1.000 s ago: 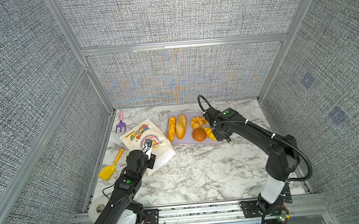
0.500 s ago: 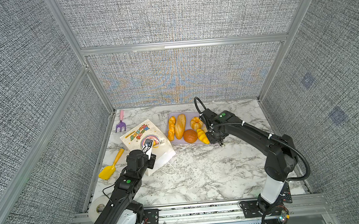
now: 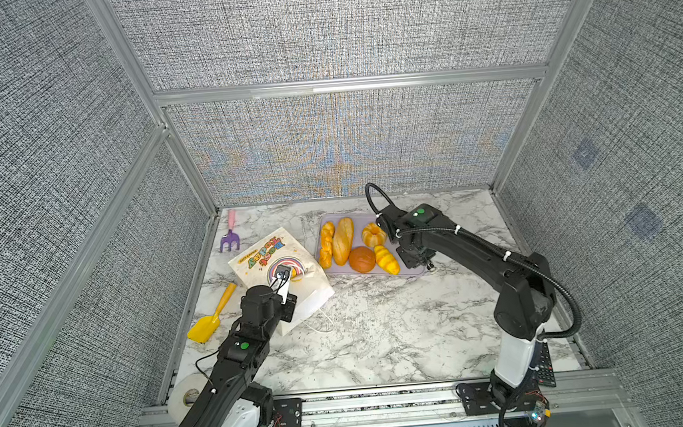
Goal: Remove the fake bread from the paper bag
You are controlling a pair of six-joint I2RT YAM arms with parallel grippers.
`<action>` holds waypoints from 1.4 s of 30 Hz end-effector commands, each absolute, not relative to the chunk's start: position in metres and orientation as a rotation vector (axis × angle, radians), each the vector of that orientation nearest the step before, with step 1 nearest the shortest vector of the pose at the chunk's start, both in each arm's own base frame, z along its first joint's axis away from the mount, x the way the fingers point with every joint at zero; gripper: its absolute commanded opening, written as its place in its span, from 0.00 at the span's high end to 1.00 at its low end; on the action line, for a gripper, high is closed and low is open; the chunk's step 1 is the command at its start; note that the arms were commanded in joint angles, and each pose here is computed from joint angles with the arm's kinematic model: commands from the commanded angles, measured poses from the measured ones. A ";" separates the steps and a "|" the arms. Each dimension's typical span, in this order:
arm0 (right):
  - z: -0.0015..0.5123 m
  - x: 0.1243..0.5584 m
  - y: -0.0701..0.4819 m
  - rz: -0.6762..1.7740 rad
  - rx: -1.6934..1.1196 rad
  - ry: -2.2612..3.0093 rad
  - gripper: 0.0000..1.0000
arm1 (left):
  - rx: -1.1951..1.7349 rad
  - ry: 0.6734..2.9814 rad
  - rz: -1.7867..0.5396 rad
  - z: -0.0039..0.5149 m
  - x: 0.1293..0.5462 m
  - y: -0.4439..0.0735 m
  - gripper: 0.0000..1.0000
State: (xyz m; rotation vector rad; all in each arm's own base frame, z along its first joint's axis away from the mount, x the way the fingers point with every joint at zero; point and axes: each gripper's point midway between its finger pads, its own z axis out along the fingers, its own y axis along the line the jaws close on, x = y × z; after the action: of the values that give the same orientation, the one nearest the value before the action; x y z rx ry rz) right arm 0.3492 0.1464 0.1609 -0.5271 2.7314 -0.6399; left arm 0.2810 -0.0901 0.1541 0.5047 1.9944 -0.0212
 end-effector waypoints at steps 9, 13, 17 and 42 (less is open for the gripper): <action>0.144 0.343 0.167 -0.471 -0.533 2.788 0.56 | 0.515 1.983 -0.029 0.156 0.280 -0.092 1.00; 0.144 0.343 0.170 -0.403 -0.509 2.803 0.55 | 0.520 1.991 -0.026 0.154 0.280 -0.092 1.00; 0.147 0.342 0.168 -0.405 -0.496 2.802 0.55 | 0.519 1.987 -0.027 0.154 0.280 -0.092 1.00; 0.187 0.318 0.183 0.156 -0.253 2.756 0.75 | 0.519 1.981 -0.028 0.155 0.279 -0.091 1.00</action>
State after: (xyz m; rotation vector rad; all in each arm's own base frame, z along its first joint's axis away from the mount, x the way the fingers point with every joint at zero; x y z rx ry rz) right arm 0.3158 0.1765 0.1796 -0.2988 2.7812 0.0648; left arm 0.2793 -0.0901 0.1552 0.5138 1.9876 -0.0200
